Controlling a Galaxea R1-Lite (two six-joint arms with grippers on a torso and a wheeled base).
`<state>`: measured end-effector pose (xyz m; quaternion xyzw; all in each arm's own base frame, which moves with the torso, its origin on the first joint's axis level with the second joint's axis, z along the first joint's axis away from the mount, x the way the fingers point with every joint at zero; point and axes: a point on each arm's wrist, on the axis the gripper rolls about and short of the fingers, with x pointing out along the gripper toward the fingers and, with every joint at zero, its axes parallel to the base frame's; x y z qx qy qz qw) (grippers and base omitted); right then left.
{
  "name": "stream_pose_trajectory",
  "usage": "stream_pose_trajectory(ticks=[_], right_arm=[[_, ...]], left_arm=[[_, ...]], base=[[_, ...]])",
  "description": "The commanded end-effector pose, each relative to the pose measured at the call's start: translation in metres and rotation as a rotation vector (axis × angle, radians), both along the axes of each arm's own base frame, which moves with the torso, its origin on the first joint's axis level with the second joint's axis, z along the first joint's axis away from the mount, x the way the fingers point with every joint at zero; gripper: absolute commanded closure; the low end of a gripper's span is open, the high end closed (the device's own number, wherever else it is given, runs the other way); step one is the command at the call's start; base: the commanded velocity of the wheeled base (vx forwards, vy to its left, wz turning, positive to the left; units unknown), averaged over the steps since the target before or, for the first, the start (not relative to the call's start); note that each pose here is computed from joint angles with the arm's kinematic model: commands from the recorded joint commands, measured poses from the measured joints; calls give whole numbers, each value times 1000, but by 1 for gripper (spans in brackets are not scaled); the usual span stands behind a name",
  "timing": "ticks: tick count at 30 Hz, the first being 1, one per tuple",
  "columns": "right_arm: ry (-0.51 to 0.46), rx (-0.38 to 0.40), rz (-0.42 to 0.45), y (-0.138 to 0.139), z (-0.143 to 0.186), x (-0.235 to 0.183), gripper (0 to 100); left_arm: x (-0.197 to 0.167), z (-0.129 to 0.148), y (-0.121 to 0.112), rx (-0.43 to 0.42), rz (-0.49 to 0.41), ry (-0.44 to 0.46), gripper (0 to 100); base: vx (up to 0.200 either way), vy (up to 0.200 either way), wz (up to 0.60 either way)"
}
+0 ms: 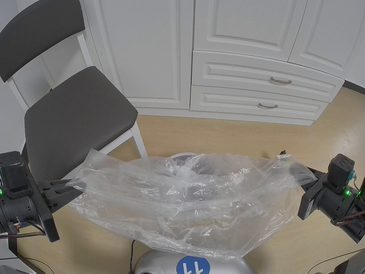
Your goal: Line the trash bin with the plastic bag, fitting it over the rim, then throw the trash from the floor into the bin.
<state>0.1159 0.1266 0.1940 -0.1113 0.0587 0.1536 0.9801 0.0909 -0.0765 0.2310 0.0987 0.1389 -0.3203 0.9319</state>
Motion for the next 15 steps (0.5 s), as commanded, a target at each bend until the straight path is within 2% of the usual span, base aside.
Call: stream_pose_trajectory(ticks=[1, 8, 12, 15], right_arm=[[2, -36, -28, -8, -7, -1, 100], [11, -61, -40, -9, -10, -2, 100], [14, -96, -73, -12, -14, 0, 100], [6, -114, -100, -17, -15, 2, 100]], left_arm=[[0, -2, 1, 21, 18, -5, 100], [-2, -2, 3, 35, 24, -19, 100], [1, -6, 3, 85, 83, -38, 100], [2, -7, 4, 105, 96, -42, 100]], base=[[0, 0, 0], [0, 0, 0], [0, 0, 0], [0, 0, 0]])
